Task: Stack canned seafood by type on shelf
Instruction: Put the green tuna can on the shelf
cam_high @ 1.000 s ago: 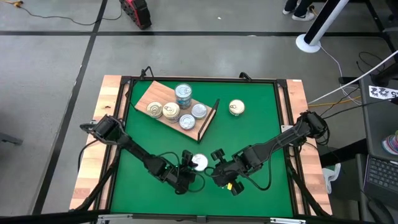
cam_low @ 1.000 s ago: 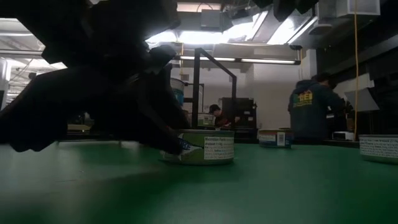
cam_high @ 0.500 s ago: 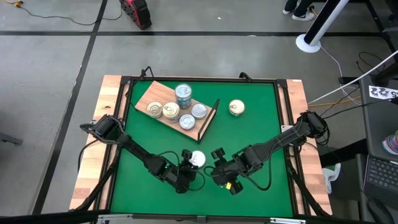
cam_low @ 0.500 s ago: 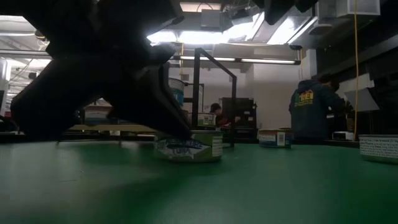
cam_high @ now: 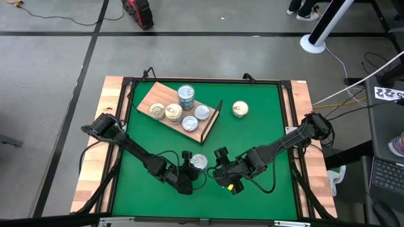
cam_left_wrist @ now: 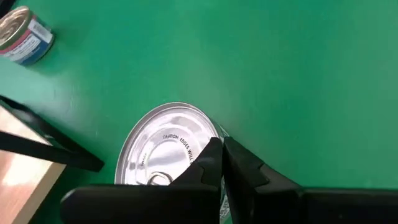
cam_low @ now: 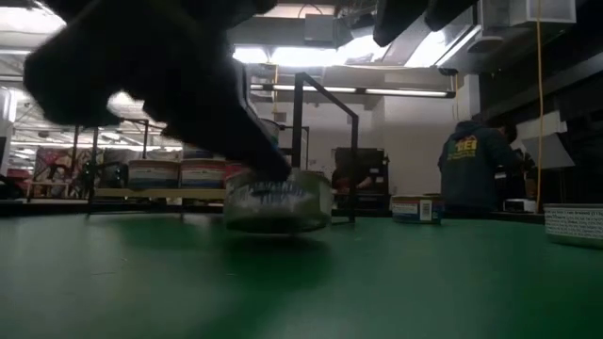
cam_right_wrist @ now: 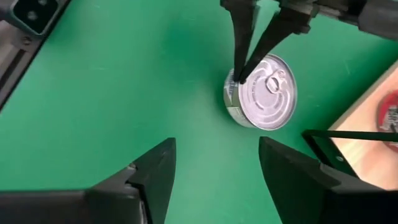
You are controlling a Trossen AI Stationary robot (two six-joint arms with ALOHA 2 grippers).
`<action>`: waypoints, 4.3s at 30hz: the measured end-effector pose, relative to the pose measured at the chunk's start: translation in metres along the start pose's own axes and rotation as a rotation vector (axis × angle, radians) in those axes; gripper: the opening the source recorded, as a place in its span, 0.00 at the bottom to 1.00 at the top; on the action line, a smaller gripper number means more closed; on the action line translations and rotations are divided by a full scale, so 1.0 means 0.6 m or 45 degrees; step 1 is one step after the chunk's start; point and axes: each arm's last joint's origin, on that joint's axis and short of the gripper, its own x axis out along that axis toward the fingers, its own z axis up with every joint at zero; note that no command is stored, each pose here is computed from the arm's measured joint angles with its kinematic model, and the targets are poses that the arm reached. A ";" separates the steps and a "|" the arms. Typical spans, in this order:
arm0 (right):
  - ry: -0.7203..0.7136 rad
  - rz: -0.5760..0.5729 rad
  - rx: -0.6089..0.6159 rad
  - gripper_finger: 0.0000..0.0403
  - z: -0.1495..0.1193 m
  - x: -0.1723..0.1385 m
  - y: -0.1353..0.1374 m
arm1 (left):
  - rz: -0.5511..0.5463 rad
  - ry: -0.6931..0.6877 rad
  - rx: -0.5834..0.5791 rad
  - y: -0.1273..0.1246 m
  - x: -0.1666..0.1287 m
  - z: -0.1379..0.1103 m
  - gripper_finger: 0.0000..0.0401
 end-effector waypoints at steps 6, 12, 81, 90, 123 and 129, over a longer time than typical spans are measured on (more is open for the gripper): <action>-0.007 -0.036 0.002 0.57 0.005 0.017 0.002 | -0.009 -0.052 -0.131 0.011 -0.020 0.018 0.01; -0.005 -0.072 -0.025 0.57 0.010 0.052 0.007 | -0.018 -0.095 -0.265 0.024 -0.035 0.034 0.01; 0.065 -0.493 -0.187 0.50 0.013 0.149 0.011 | -0.064 -0.106 -0.526 0.043 -0.043 0.048 0.01; 0.067 -0.489 -0.191 0.33 0.012 0.149 0.012 | -0.063 -0.106 -0.538 0.043 -0.043 0.048 0.01; 0.035 -0.324 0.063 0.31 0.011 0.154 -0.002 | -0.028 -0.001 0.172 0.044 -0.043 0.031 0.57; 0.023 -0.275 0.211 0.31 0.010 0.158 -0.018 | -0.035 -0.004 0.238 0.038 -0.047 0.029 0.57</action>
